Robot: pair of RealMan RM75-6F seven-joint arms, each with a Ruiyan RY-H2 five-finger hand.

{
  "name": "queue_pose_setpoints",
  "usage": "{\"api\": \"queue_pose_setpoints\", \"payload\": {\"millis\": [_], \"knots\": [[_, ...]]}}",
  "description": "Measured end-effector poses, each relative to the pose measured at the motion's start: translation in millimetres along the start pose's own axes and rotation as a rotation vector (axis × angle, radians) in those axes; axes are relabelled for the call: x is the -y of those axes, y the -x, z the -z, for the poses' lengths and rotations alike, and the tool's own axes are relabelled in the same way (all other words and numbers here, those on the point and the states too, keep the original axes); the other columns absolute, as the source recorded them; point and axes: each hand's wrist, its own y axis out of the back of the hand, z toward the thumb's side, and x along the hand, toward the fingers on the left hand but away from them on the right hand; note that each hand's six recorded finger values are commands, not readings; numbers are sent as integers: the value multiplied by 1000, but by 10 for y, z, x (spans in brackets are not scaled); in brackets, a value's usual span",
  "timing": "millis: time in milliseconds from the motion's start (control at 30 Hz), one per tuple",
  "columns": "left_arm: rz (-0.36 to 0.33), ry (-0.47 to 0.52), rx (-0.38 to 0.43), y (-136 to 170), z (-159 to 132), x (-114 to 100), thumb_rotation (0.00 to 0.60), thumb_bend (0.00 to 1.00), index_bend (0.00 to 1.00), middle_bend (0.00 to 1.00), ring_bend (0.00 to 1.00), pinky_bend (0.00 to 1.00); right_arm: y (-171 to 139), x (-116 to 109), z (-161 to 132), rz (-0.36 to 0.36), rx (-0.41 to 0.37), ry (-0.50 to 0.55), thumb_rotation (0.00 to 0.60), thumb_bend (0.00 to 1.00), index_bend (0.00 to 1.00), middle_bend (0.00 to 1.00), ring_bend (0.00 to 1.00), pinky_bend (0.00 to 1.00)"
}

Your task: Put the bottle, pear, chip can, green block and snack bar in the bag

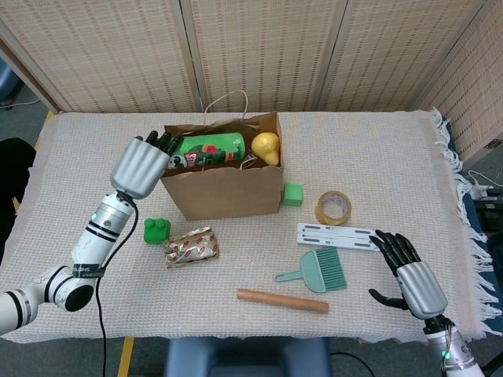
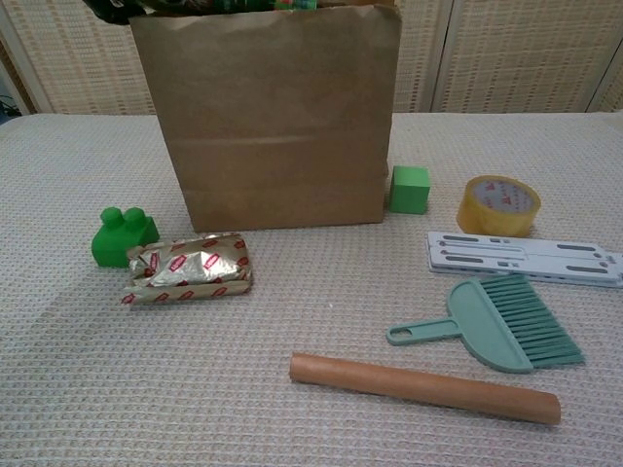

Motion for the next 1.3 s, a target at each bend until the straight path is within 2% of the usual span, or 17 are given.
{"api": "queue_pose_setpoints", "payload": {"millis": [67,133,167,267,433,800,1033,1300], "knots": [[-23,-75,27,-33,-71,-22,600,523,307,304,355,504,2,-5,4,0,2,3,600,67,0,0,0,0],[-38,-112,34,-45,-123,-34,600,483,184,169,215,366,5,-8,7,0,3,3,600,67,0,0,0,0],[-43,-119,32,-47,-139,-41,600,464,128,112,146,292,5,-7,6,0,3,3,600,66,0,0,0,0],[-60,-124,24,-49,-173,-65,600,441,45,29,54,188,3,-8,2,0,1,2,600,67,0,0,0,0],[-64,-97,8,-34,-183,-89,600,420,0,0,2,130,1,-5,-3,1,0,-1,600,66,0,0,0,0],[-58,-75,4,25,-166,-116,600,419,0,0,0,123,-3,-5,-7,3,-3,-7,600,67,0,0,0,0],[-63,-50,-3,-2,-193,-158,600,391,0,0,0,77,-3,-2,0,0,1,-10,600,66,0,0,0,0],[-51,-52,-11,-5,-214,-132,600,357,0,0,0,68,-5,-8,6,-2,3,-10,600,66,0,0,0,0]]}}
